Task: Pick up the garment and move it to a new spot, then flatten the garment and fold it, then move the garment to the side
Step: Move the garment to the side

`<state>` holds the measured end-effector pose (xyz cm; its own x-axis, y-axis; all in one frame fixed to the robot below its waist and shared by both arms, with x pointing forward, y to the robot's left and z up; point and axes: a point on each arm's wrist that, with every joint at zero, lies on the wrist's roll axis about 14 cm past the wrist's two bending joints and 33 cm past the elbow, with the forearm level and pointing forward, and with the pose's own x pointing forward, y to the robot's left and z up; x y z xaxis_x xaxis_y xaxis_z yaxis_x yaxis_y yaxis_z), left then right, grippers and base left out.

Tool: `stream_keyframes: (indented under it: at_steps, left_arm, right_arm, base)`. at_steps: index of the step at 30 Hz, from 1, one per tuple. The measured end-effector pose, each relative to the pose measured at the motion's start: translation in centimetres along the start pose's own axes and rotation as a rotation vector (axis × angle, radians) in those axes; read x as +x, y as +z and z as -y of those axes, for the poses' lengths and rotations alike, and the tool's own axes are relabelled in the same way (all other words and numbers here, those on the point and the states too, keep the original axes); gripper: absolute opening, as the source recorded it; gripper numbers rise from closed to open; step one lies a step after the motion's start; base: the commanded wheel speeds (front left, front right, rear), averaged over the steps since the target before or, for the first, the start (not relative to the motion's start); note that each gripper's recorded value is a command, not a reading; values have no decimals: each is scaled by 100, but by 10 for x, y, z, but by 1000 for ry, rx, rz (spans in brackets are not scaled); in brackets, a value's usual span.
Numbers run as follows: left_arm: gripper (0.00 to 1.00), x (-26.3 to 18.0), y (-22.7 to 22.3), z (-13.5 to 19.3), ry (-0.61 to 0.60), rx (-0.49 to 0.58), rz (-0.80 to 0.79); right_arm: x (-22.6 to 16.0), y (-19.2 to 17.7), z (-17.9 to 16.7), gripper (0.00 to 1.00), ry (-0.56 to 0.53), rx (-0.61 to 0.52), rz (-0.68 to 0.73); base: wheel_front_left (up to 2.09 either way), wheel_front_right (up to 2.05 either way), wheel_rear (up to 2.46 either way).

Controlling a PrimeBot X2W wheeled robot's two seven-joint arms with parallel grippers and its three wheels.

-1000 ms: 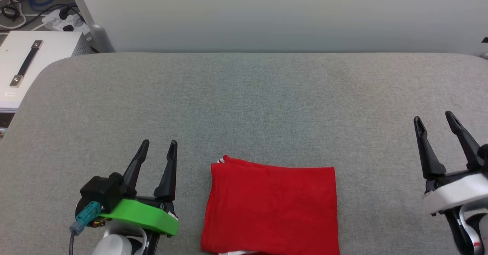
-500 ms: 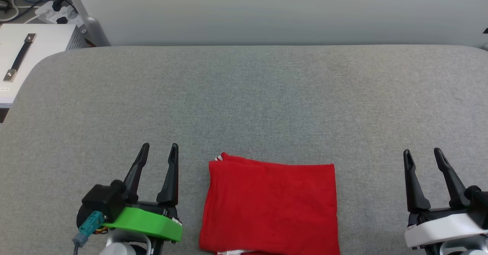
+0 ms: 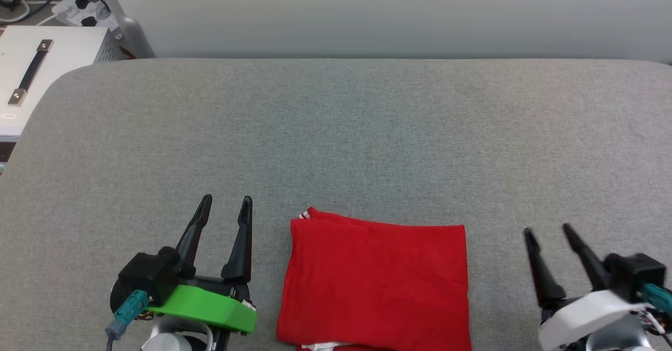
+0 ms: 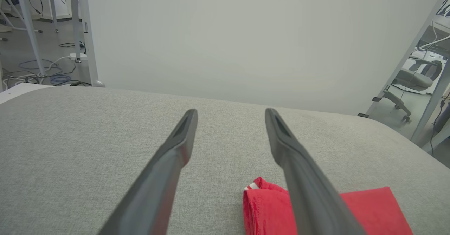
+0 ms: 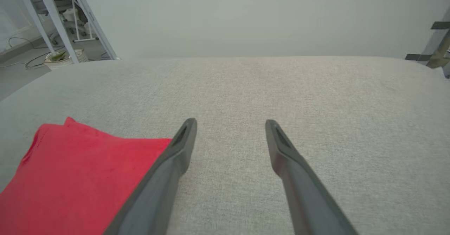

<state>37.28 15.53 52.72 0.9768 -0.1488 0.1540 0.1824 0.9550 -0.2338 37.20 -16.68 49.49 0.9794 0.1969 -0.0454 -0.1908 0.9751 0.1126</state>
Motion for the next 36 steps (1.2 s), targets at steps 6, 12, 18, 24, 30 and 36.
stream_keyframes:
  at_steps: [6, 12, 18, 24, 30, 36]
  left_arm:
    - [100, -1, -7, -4, 12, -1, -21]
    - [100, 0, -13, -3, 8, 4, -40]
    - [100, 3, -12, -10, 26, 13, -39]
    - [100, 2, -16, -16, 41, 20, -53]
    - [100, 1, -17, -23, 63, 30, -61]
    - [100, -2, -19, -30, 79, 39, -73]
  right_arm:
    - [0, -36, -33, 100, 133, 64, -316]
    - [-9, -66, -52, 100, 215, 93, -620]
    - [-6, -88, -61, 100, 233, 115, -807]
    - [3, -104, -78, 100, 271, 155, -911]
    - [8, -121, -92, 100, 307, 139, -974]
    - [8, -138, -99, 0, 324, 136, -1009]
  base:
    - [0, 0, 0]
    - [0, 0, 0]
    - [0, 0, 0]
    - [0, 0, 0]
    - [0, 0, 0]
    - [0, 0, 0]
